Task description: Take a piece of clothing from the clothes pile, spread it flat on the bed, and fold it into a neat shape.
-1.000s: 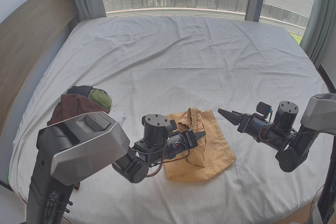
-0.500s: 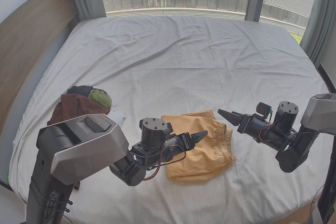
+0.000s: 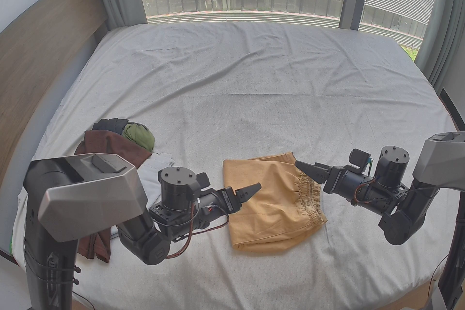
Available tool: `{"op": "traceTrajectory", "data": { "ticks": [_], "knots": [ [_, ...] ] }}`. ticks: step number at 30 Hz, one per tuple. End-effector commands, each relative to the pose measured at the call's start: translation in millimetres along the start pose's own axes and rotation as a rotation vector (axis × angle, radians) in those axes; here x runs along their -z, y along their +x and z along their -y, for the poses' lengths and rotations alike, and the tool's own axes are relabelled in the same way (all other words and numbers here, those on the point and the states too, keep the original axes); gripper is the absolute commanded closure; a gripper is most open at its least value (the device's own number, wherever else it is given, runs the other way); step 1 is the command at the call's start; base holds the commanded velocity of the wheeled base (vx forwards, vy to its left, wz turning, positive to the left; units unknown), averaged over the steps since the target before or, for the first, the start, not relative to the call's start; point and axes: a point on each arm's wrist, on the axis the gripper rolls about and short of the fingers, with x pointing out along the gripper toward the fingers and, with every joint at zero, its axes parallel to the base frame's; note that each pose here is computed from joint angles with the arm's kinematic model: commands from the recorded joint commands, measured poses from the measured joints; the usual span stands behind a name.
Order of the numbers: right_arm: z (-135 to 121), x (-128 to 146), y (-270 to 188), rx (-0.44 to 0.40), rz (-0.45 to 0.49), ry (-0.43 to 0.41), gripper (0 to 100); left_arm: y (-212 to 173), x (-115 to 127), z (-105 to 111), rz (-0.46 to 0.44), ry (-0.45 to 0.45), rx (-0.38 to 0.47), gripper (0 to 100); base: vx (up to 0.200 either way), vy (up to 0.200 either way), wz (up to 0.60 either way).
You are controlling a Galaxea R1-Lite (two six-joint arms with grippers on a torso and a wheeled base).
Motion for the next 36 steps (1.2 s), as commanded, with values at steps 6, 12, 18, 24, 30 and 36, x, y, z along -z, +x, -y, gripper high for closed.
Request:
{"op": "traceTrajectory", "data": {
  "ticks": [6,12,18,24,30,36],
  "knots": [
    [-10.6,16.1,-2.2,-0.018,-0.064,-0.003,0,-46.4,-24.4,-10.2,0.088,-0.011,-0.029,0,0.000,0.000,0.00],
    [-20.5,24.6,-3.1,-0.041,-0.098,-0.003,0,-70.2,-32.7,-12.4,0.159,-0.006,-0.018,0,0.000,0.000,0.00],
    [-20.0,29.6,-4.7,-0.034,-0.120,-0.015,0,-115.5,-50.4,-14.5,0.187,-0.005,0.012,0,0.000,0.000,0.00],
    [-20.5,41.4,-5.7,-0.030,-0.163,-0.016,0,-139.8,-61.2,-11.7,0.212,0.003,0.025,0,0.000,0.000,0.00],
    [-10.7,50.0,-6.2,0.001,-0.198,-0.024,0,-151.6,-56.1,-11.4,0.198,0.070,0.000,0,0.000,0.000,0.00],
    [14.3,77.2,-1.8,0.080,-0.277,-0.038,0,-153.6,-51.0,-15.0,0.179,0.140,-0.027,0,0.000,0.000,0.00]
  ]
}}
